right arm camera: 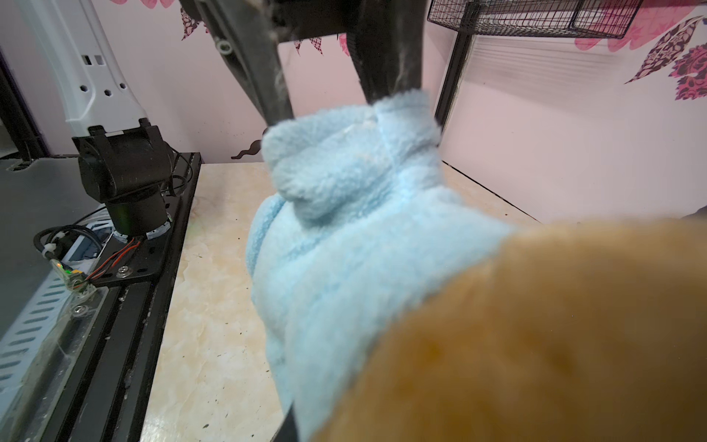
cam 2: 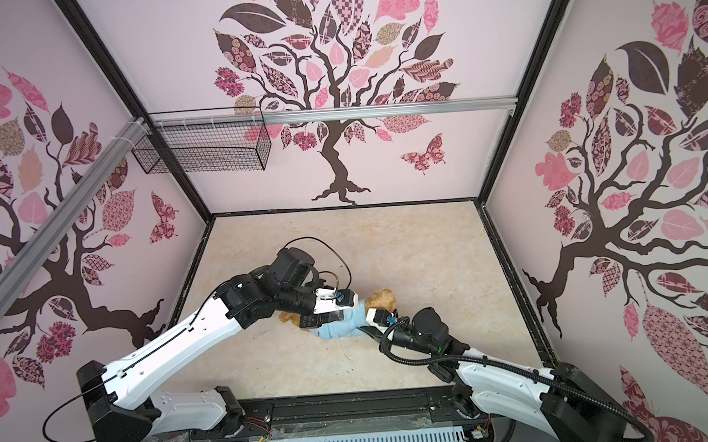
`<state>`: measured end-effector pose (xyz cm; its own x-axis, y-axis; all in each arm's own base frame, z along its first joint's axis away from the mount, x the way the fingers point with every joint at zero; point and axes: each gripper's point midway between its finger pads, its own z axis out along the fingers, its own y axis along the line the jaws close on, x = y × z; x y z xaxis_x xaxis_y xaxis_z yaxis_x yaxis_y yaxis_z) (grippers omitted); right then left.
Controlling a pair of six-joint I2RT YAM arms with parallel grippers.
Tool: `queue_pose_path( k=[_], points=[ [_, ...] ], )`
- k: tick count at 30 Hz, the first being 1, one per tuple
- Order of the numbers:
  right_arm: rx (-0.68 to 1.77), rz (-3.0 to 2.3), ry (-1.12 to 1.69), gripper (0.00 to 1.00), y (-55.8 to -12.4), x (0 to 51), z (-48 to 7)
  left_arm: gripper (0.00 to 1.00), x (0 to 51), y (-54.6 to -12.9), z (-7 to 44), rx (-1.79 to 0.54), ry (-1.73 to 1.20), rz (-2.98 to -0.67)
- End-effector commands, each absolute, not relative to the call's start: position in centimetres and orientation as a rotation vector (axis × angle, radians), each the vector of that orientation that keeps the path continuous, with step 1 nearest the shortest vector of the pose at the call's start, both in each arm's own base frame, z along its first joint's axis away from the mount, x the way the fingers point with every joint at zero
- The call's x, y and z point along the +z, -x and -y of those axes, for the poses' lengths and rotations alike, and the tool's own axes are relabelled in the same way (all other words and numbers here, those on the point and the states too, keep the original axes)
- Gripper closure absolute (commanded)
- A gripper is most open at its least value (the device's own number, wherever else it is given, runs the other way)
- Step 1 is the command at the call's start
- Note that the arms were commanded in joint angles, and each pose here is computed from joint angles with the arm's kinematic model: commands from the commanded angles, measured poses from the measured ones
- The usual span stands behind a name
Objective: Dress the teddy bear
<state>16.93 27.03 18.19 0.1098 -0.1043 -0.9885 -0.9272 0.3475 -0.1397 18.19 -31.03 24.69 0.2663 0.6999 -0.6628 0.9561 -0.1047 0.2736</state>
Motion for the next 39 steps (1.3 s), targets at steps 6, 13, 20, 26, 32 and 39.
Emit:
queue_pose_path(
  k=[6,13,20,26,32,39],
  points=[
    [0.852,-1.13,1.051,0.87,-16.0,23.0,-28.0,0.6,21.3,-17.2,31.5,-0.583,-1.964,-1.586],
    [0.921,-1.06,1.015,0.86,-15.9,25.9,-28.6,0.59,18.9,-15.9,32.0,-0.689,-2.029,-1.635],
    [0.915,-1.11,0.878,0.88,-17.1,26.3,-27.5,0.93,18.9,-15.3,30.9,-0.682,-2.039,-1.678],
    [0.865,-1.223,0.804,0.9,-17.8,23.3,-25.8,1.0,23.7,-16.2,30.3,-0.775,-1.786,-1.62],
    [0.857,-1.309,0.725,0.91,-18.2,20.9,-24.5,1.0,29.9,-16.7,29.5,-0.917,-1.491,-1.489],
    [0.843,-1.318,0.685,0.93,-18.4,20.5,-23.7,1.0,33.3,-17.4,27.4,-1.042,-1.303,-1.422]
  ],
)
